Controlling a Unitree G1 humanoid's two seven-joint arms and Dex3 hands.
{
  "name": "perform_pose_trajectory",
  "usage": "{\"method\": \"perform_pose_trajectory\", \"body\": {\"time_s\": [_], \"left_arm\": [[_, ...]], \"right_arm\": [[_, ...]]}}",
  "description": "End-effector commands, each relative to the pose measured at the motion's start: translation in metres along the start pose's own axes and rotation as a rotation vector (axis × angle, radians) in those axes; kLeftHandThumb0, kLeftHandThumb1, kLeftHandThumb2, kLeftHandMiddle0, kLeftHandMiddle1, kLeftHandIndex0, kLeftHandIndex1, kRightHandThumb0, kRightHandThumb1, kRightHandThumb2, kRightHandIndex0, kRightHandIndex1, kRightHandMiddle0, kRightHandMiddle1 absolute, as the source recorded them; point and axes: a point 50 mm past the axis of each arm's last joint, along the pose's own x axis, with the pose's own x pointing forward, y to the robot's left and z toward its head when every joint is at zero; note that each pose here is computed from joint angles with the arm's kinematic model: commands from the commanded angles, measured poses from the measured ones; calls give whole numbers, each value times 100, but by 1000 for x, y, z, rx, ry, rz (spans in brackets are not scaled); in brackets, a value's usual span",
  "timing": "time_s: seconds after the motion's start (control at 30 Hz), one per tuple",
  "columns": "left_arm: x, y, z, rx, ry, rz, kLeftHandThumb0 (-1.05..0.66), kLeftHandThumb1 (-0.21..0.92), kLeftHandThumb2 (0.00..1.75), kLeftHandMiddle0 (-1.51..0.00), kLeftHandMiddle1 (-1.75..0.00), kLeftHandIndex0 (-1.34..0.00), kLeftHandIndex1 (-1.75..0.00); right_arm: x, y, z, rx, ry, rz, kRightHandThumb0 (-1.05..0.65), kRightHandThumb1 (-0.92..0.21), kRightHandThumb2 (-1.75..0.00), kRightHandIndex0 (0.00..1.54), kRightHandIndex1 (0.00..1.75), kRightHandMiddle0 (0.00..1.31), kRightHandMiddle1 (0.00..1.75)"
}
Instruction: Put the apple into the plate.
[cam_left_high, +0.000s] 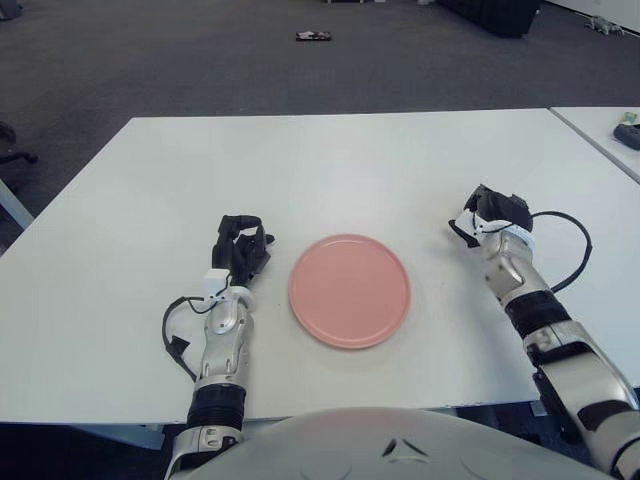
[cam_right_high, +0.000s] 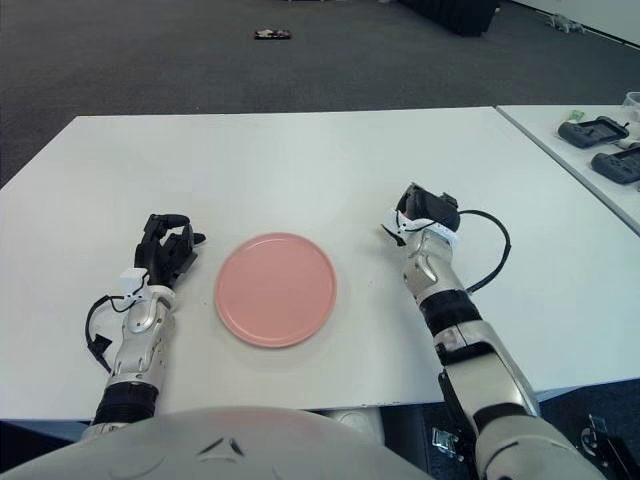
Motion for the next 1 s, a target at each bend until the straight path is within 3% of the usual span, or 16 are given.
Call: {"method": "perform_pose_trajectory", "body": {"time_s": [0.0,0.47,0.97], "left_arm": [[-7,5,-16,-1,84,20,-35,86,61,-51,-140,-23,-175],[-6,5,-17,12,81,22,-36,85,63,-52,-138,-24,-175],[-6,5,-17,-4,78,23,-36,83,65,-52,-137,-25,-175]], "right_arm": [[-11,17,-7,39,32,80,-45,-42,-119,92,175,53,175],[-22,3,-4,129,-39,43,-43,-46,-113,94,175,49,175],[-32,-10,2,242,-113,-116,-44,-42,-118,101,175,53,175]]}}
